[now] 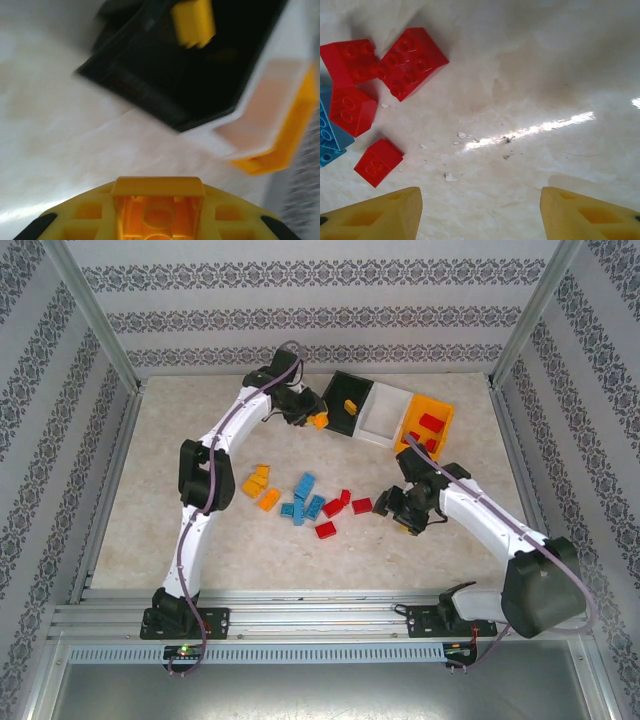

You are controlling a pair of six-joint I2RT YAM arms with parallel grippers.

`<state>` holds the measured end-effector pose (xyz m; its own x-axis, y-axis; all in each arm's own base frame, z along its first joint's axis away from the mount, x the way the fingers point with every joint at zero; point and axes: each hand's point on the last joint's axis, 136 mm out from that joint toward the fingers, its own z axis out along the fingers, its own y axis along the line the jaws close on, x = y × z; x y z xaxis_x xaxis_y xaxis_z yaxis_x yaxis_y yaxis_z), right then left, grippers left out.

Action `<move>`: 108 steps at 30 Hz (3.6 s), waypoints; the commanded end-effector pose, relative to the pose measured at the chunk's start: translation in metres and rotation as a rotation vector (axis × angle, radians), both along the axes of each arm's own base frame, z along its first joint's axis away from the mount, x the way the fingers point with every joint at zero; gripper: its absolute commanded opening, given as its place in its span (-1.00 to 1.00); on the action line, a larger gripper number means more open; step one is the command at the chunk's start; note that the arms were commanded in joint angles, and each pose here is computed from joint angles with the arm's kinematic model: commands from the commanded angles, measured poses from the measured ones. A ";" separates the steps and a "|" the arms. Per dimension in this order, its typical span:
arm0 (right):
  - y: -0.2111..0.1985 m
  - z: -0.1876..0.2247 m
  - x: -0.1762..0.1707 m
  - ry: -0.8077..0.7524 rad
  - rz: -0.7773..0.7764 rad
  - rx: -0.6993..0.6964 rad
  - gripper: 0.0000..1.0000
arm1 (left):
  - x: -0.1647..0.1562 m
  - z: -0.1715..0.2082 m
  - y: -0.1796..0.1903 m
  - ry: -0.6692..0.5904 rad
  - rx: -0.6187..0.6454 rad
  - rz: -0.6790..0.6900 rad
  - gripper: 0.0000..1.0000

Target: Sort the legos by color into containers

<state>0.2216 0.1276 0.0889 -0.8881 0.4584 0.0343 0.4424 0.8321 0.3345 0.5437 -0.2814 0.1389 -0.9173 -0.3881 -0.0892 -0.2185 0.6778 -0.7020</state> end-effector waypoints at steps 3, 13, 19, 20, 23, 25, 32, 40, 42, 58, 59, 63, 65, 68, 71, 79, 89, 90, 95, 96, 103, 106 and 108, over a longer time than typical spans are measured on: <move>-0.011 0.002 -0.007 -0.008 -0.067 0.004 0.29 | 0.070 0.032 -0.041 -0.041 -0.413 0.195 -0.52; -0.023 0.002 -0.015 -0.018 -0.122 -0.001 0.29 | 0.110 0.025 -0.050 -0.038 -0.567 0.366 -0.32; -0.025 -0.001 -0.017 -0.013 -0.133 -0.001 0.29 | 0.109 0.018 -0.050 -0.029 -0.560 0.360 -0.08; -0.025 -0.001 -0.016 -0.012 -0.134 -0.001 0.29 | 0.108 0.017 -0.051 -0.026 -0.559 0.355 -0.04; -0.023 -0.001 -0.015 -0.012 -0.129 0.001 0.29 | 0.107 0.017 -0.052 -0.024 -0.559 0.346 0.02; -0.023 -0.001 -0.014 -0.011 -0.128 0.001 0.29 | 0.106 0.018 -0.052 -0.025 -0.560 0.342 0.06; -0.021 0.000 -0.012 -0.014 -0.120 0.002 0.29 | 0.104 0.026 -0.052 -0.039 -0.559 0.319 0.07; -0.022 0.003 -0.009 -0.028 -0.127 0.008 0.30 | 0.083 0.054 -0.050 -0.103 -0.465 0.201 0.09; -0.023 0.005 -0.007 -0.034 -0.132 0.017 0.30 | 0.071 0.060 -0.046 -0.118 -0.396 0.154 0.09; 0.020 0.008 0.023 -0.012 0.027 0.052 0.30 | -0.091 0.038 0.068 -0.032 0.523 -0.323 0.24; 0.024 0.007 0.024 -0.010 0.033 0.053 0.30 | -0.102 0.034 0.076 -0.004 0.545 -0.329 0.25; 0.039 0.006 0.028 0.001 0.078 0.057 0.30 | -0.136 0.019 0.110 0.058 0.631 -0.288 0.25; 0.046 0.004 0.028 0.006 0.100 0.056 0.30 | -0.150 0.008 0.124 0.101 0.631 -0.251 0.27; 0.054 0.002 0.028 0.016 0.126 0.056 0.30 | -0.170 -0.005 0.142 0.153 0.633 -0.227 0.27; 0.057 0.000 0.027 0.025 0.142 0.053 0.30 | -0.190 -0.015 0.147 0.186 0.631 -0.241 0.27; 0.057 -0.001 0.025 0.027 0.149 0.051 0.31 | -0.219 -0.039 0.119 0.167 0.539 -0.347 0.25; 0.054 0.000 0.022 0.031 0.151 0.044 0.31 | -0.216 -0.068 0.114 0.187 0.574 -0.407 0.19; 0.053 0.000 0.022 0.030 0.149 0.044 0.31 | -0.215 -0.072 0.113 0.190 0.576 -0.414 0.18; 0.051 -0.001 0.022 0.038 0.148 0.040 0.31 | -0.213 -0.090 0.114 0.215 0.596 -0.445 0.16; 0.051 0.000 0.022 0.036 0.149 0.041 0.31 | -0.213 -0.092 0.115 0.220 0.601 -0.451 0.16; 0.049 -0.003 0.022 0.047 0.144 0.037 0.31 | -0.220 -0.106 0.118 0.252 0.619 -0.494 0.15; 0.048 -0.004 0.023 0.048 0.141 0.038 0.31 | -0.223 -0.113 0.119 0.271 0.623 -0.504 0.14; 0.048 -0.005 0.024 0.052 0.140 0.037 0.31 | -0.225 -0.118 0.119 0.283 0.622 -0.505 0.11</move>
